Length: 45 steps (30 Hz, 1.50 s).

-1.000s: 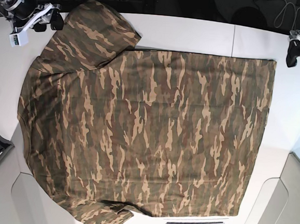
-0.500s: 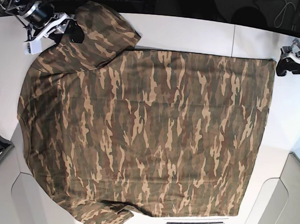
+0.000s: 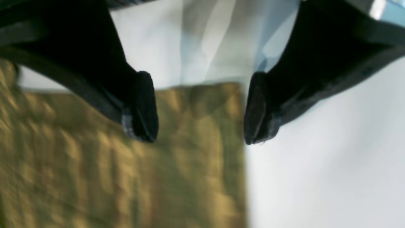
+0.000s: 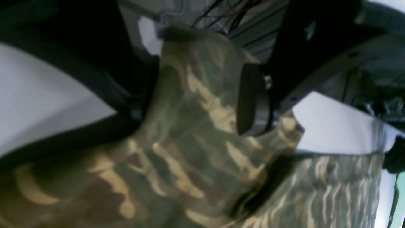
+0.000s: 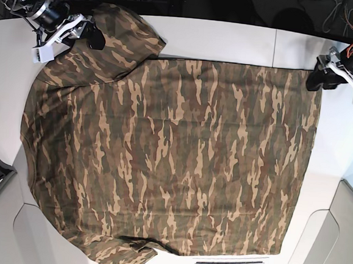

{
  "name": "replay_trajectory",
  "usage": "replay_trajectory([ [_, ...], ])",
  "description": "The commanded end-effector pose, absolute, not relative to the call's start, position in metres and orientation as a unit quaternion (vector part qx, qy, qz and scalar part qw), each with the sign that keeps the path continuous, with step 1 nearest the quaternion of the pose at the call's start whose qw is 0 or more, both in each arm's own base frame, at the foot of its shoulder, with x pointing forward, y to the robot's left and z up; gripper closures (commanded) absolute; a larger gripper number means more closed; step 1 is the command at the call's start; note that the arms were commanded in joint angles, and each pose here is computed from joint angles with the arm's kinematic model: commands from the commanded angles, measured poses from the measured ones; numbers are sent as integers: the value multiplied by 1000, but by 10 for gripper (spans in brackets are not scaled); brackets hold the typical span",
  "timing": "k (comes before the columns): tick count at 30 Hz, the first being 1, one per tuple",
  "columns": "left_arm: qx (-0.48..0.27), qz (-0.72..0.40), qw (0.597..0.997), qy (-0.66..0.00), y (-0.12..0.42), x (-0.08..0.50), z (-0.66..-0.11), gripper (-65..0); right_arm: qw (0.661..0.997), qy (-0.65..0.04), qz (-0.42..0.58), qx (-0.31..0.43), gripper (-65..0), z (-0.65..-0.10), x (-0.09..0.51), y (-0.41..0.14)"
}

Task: Fold the T-shirt properly
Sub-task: 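Reach both grippers to the shirt's shoulder corners and grasp them, then lift the shoulder edge with both grippers and fold it over the body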

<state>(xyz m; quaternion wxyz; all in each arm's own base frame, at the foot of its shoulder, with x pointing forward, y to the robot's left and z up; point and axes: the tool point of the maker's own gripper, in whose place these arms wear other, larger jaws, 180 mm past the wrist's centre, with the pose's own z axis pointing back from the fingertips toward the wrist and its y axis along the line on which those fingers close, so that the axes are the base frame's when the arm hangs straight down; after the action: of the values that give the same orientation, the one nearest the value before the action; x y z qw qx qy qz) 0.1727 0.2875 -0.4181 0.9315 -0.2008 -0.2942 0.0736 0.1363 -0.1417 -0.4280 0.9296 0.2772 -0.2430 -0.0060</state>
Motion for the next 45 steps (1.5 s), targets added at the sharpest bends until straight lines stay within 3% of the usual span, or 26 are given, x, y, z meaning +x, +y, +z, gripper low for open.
replay_trajectory([
  [1, -189, 60, 952, -233, 285, 149, -435, -461, 935, -220, 3, 278, -362, -432, 125, -140],
  [3, -192, 56, 953, -229, 281, 148, -436, -443, 934, -220, 5, 283, -361, -431, 125, -139],
  [5, -192, 57, 953, -229, 281, 148, -436, -372, 934, -218, 6, 282, -328, -431, 124, -139],
  [9, -191, 59, 950, -240, 282, 152, -435, -138, 935, -217, 6, 282, -139, -432, 124, -139],
  [12, -189, 63, 944, -264, 285, 161, -430, -12, 936, -216, 8, 279, 0, -432, 124, -139],
  [13, -189, 63, 942, -269, 285, 163, -429, 0, 936, -215, 9, 277, 0, -433, 124, -140],
  [25, -233, 55, 904, -354, 281, 199, -376, 0, 928, -241, 24, 284, 0, -415, 134, -139],
  [31, -216, 46, 879, -422, 296, 219, -329, 0, 912, -309, 47, 265, 0, -378, 165, -145],
  [45, -157, 18, 853, -498, 311, 263, -300, 0, 863, -446, 94, 220, 0, -311, 270, -156],
])
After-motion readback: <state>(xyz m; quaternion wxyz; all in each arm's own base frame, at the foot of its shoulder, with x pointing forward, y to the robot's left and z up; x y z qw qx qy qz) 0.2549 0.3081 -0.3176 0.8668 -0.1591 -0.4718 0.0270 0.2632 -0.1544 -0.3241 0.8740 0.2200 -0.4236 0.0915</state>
